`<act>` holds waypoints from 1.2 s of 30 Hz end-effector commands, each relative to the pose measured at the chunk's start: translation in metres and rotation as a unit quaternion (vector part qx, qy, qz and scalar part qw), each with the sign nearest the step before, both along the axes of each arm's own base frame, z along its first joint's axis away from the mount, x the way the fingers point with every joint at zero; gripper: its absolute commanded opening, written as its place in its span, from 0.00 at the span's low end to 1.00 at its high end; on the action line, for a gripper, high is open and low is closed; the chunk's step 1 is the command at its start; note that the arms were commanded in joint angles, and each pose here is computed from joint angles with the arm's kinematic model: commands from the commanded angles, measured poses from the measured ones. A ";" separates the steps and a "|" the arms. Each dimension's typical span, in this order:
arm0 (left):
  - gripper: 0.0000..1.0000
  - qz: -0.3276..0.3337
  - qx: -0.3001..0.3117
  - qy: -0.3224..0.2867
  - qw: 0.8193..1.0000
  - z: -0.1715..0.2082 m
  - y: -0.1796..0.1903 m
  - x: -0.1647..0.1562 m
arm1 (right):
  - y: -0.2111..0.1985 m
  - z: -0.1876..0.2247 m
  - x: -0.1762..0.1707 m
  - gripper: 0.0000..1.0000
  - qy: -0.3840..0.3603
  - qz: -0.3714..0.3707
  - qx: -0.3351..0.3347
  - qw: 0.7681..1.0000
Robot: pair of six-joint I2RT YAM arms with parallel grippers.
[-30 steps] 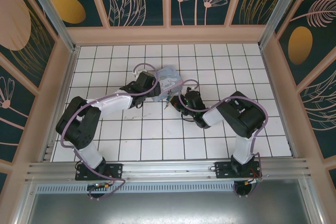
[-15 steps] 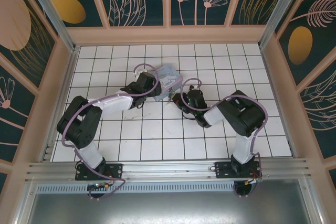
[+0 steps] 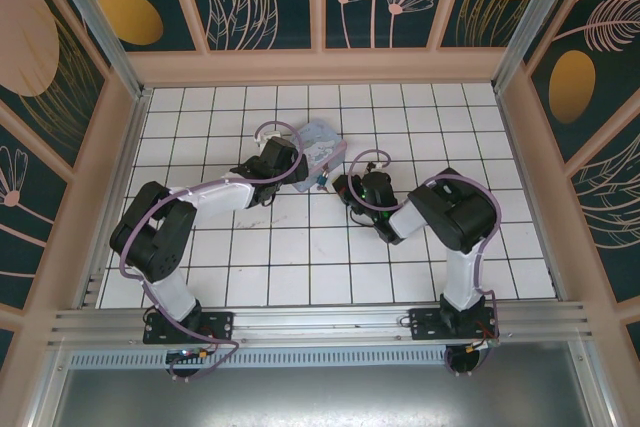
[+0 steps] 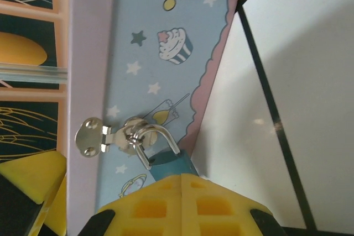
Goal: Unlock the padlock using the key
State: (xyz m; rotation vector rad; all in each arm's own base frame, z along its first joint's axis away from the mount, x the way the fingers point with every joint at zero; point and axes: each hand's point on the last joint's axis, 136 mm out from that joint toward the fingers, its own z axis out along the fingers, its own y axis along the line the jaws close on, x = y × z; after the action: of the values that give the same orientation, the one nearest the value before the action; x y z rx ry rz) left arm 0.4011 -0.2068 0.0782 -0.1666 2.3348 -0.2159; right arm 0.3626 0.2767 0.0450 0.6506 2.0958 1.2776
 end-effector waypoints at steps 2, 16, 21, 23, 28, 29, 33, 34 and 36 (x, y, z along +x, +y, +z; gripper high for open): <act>0.99 -0.006 0.071 0.097 0.993 -0.058 0.024 -0.038 | 0.001 0.012 0.011 0.00 -0.022 -0.015 0.022 0.999; 0.98 -0.008 0.069 0.098 0.993 -0.058 0.023 -0.037 | 0.006 0.009 -0.012 0.41 -0.064 0.077 -0.039 0.994; 0.99 -0.008 0.070 0.098 0.993 -0.059 0.023 -0.037 | 0.014 0.005 -0.010 0.42 -0.069 0.110 -0.059 0.990; 0.99 -0.008 0.069 0.099 0.993 -0.058 0.023 -0.037 | 0.017 0.002 -0.008 0.42 -0.068 0.122 -0.066 0.988; 0.98 -0.008 0.069 0.098 0.993 -0.057 0.023 -0.037 | 0.025 -0.007 0.000 0.42 -0.063 0.138 -0.091 0.984; 0.99 -0.007 0.069 0.097 0.993 -0.057 0.023 -0.037 | 0.025 -0.008 0.001 0.42 -0.061 0.141 -0.094 0.984; 0.98 -0.008 0.068 0.098 0.993 -0.057 0.023 -0.036 | 0.029 -0.014 0.001 0.42 -0.055 0.149 -0.098 0.982; 0.98 -0.007 0.068 0.097 0.993 -0.057 0.023 -0.036 | 0.030 -0.016 0.000 0.42 -0.054 0.151 -0.098 0.982; 0.98 -0.008 0.069 0.098 0.993 -0.058 0.022 -0.037 | 0.030 -0.017 -0.001 0.41 -0.052 0.150 -0.098 0.982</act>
State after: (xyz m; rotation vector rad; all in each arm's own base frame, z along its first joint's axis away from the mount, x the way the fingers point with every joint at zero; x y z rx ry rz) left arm 0.4009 -0.2071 0.0776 -0.1701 2.3354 -0.2204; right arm 0.3652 0.3056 0.0458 0.2028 2.1958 1.2338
